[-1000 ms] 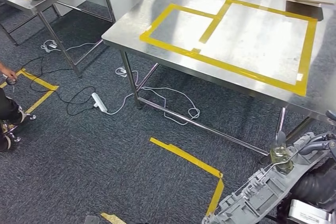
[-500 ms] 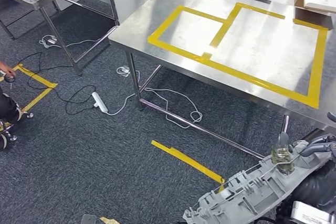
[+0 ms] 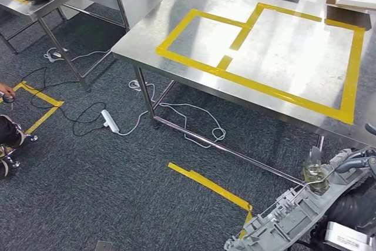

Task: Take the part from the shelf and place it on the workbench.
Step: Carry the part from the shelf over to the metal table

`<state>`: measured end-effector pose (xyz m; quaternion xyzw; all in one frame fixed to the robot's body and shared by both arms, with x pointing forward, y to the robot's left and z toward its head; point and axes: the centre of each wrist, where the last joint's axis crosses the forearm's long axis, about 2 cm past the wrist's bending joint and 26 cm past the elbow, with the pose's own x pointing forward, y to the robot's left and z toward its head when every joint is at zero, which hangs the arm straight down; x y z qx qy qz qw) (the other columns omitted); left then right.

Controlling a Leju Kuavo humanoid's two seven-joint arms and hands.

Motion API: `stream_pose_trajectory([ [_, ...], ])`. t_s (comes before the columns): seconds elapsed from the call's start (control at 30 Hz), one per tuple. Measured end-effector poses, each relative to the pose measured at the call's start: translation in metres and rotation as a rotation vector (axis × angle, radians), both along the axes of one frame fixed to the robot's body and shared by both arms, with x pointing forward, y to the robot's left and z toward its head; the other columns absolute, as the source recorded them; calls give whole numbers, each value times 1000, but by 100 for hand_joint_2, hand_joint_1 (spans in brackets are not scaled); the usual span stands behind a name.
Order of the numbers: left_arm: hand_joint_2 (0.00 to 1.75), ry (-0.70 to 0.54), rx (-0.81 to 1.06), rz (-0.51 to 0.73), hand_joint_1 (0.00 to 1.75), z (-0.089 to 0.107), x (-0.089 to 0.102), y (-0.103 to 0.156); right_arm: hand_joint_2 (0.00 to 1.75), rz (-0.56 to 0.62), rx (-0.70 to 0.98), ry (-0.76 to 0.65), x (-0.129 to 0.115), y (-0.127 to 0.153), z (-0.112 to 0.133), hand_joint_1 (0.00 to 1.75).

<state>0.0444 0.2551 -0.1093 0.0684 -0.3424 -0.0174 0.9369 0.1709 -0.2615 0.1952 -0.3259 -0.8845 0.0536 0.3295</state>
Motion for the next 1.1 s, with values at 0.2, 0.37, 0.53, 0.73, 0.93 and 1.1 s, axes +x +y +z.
stream_pose_trajectory([
  [0.2, 175, 12, 17, 4, 0, 0, 0, 1, 175, 5, 1, 11, 0, 0, 0, 175],
  [0.37, 175, 6, 12, 0, 0, 0, 1, 0, 175, 6, 2, 12, 0, 0, 0, 175],
  [0.53, 175, 5, 8, 0, 0, 0, 1, -2, 175, 6, 3, 15, 0, 0, 0, 175],
  [0.73, 175, 3, 5, -1, 0, 0, 2, -3, 175, 6, 3, 14, 0, 0, 0, 175],
  [0.93, 175, 2, 5, -1, 0, 0, 2, -3, 175, 5, 1, 13, 0, 0, 0, 175],
  [1.1, 175, 5, 6, -1, 0, 0, 0, -3, 175, 3, 1, 14, 0, -1, 0, 175],
])
